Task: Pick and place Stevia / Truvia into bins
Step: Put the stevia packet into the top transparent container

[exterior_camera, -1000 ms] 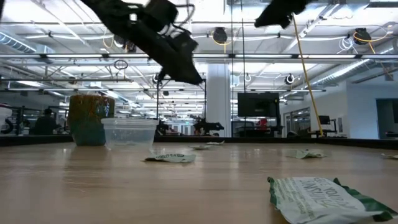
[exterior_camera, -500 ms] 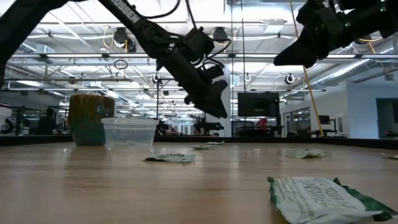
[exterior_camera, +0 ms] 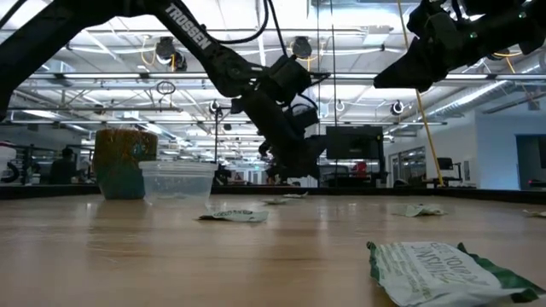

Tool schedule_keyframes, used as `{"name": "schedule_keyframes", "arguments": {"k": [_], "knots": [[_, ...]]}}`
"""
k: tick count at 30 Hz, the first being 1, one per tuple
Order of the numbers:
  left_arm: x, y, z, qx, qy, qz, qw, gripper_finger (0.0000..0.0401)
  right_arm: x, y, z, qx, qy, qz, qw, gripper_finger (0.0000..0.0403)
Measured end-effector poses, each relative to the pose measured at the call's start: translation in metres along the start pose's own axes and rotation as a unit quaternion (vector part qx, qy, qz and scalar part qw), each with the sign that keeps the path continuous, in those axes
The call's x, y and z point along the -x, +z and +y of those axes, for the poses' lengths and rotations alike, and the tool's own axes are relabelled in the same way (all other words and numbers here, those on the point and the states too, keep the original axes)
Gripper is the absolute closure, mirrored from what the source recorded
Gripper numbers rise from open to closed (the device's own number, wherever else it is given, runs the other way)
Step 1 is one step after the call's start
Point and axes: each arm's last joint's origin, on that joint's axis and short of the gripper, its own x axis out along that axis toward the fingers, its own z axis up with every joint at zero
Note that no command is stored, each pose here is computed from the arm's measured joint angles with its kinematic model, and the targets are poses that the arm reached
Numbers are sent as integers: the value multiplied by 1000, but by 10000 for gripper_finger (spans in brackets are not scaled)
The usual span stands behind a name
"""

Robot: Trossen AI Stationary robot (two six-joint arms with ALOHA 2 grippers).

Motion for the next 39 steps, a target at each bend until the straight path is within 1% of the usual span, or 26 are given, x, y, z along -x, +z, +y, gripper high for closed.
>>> {"name": "schedule_keyframes", "arguments": {"k": [4, 6, 7, 11, 14, 17, 19, 22, 25, 26, 28, 32, 36, 39], "knots": [[3, -5, 2, -14, 7, 35, 999, 243, 0, 0, 0, 5, 0, -1, 1000, 309], [12, 1, 3, -21, -3, 67, 998, 246, 0, 0, 0, 12, 0, -2, 1000, 309], [17, 5, 4, -27, -10, 82, 996, 246, 0, 0, 0, 14, 0, -3, 1000, 309], [40, 38, 8, -40, -39, 110, 992, 235, 0, 1, 0, 25, 0, -4, 1000, 309], [49, 57, 18, -53, -63, 113, 990, 218, 0, 2, -1, 24, -3, -9, 1000, 309], [51, 69, 32, -35, -77, 98, 992, 200, 0, 3, -3, 21, -9, -15, 1000, 309], [49, 68, 40, -22, -86, 105, 990, 191, -1, 4, -4, 19, -13, -17, 1000, 309], [42, 63, 47, 16, -95, 117, 988, 186, -1, 4, -6, 17, -18, -17, 1000, 309], [33, 59, 47, 34, -102, 124, 986, 185, -1, 5, -9, 16, -25, -21, 999, 309], [30, 55, 48, 44, -102, 136, 984, 185, -1, 5, -9, 18, -27, -24, 999, 309], [24, 53, 47, 62, -103, 135, 984, 185, -1, 7, -11, 23, -31, -34, 999, 309], [11, 41, 46, 95, -103, 164, 977, 185, -1, 10, -13, 25, -37, -45, 998, 309], [8, 33, 47, 96, -70, 193, 974, 185, -1, 12, -13, 33, -39, -55, 997, 309], [9, 34, 49, 93, -69, 190, 975, 185, -1, 13, -13, 33, -39, -62, 997, 309]]}}
